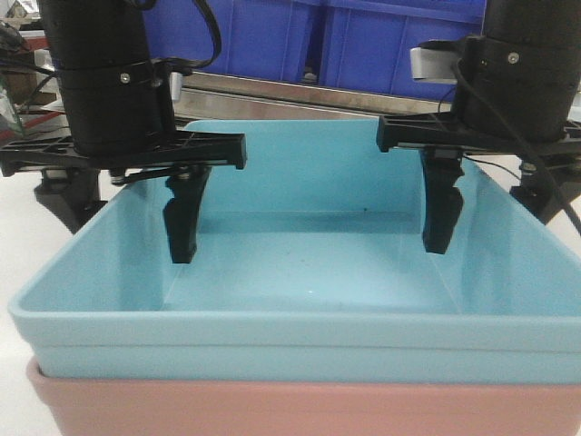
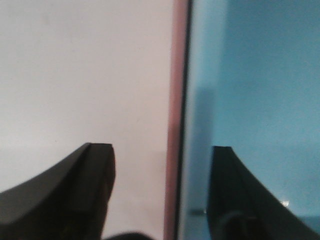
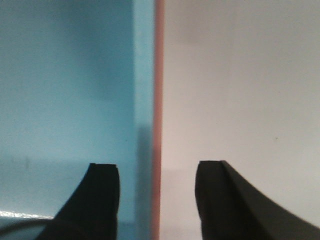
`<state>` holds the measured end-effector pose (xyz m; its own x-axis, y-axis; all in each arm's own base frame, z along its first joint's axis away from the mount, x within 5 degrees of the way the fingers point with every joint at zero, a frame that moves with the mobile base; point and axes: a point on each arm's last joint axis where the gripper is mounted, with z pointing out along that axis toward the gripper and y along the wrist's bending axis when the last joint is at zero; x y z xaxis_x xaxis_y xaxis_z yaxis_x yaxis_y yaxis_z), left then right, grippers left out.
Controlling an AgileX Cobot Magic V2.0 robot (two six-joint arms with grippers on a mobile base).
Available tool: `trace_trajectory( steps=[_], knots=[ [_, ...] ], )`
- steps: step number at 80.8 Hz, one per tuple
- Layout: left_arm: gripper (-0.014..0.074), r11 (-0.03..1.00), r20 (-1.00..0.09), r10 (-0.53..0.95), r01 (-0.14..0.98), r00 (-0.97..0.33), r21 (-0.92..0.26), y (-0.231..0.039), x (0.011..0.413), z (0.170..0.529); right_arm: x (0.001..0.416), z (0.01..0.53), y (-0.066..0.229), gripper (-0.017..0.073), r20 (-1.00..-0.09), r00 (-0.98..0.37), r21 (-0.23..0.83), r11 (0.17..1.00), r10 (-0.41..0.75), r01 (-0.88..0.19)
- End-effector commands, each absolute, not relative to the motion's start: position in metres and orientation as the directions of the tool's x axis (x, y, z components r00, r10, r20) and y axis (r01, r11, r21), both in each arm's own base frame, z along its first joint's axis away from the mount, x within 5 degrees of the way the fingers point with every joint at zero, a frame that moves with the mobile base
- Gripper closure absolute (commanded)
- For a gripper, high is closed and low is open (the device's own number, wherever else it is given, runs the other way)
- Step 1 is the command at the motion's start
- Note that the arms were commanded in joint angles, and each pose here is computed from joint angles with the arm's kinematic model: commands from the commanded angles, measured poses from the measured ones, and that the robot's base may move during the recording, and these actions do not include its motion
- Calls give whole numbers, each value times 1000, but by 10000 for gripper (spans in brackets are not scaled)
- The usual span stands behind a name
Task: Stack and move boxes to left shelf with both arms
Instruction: 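Grip both stacked box rims, left and right grippers on opposite sides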
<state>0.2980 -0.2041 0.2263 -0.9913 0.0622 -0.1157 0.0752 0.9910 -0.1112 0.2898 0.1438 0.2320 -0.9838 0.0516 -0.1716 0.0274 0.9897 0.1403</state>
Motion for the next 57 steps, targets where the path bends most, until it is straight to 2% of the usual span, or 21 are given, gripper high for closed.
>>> trace_trajectory(
  steps=[1,9,15,20,57],
  knots=[
    [471,984,-164,46,73,-985,-165,-205,295,251,289,250,143,256,-231,-972,157,988,47,11],
    [613,981,-158,38,67,-987,-181,-206,295,252,288,250,143,405,-225,-973,154,988,47,12],
    [592,981,-157,37,66,-987,-183,-206,295,252,288,250,143,525,-224,-974,154,988,46,12],
    [600,981,-157,37,66,-987,-183,-206,295,252,288,250,143,498,-224,-974,154,988,46,12],
    [601,980,-150,32,61,-988,-192,-207,294,252,287,249,142,504,-210,-977,147,989,44,13]
  ],
)
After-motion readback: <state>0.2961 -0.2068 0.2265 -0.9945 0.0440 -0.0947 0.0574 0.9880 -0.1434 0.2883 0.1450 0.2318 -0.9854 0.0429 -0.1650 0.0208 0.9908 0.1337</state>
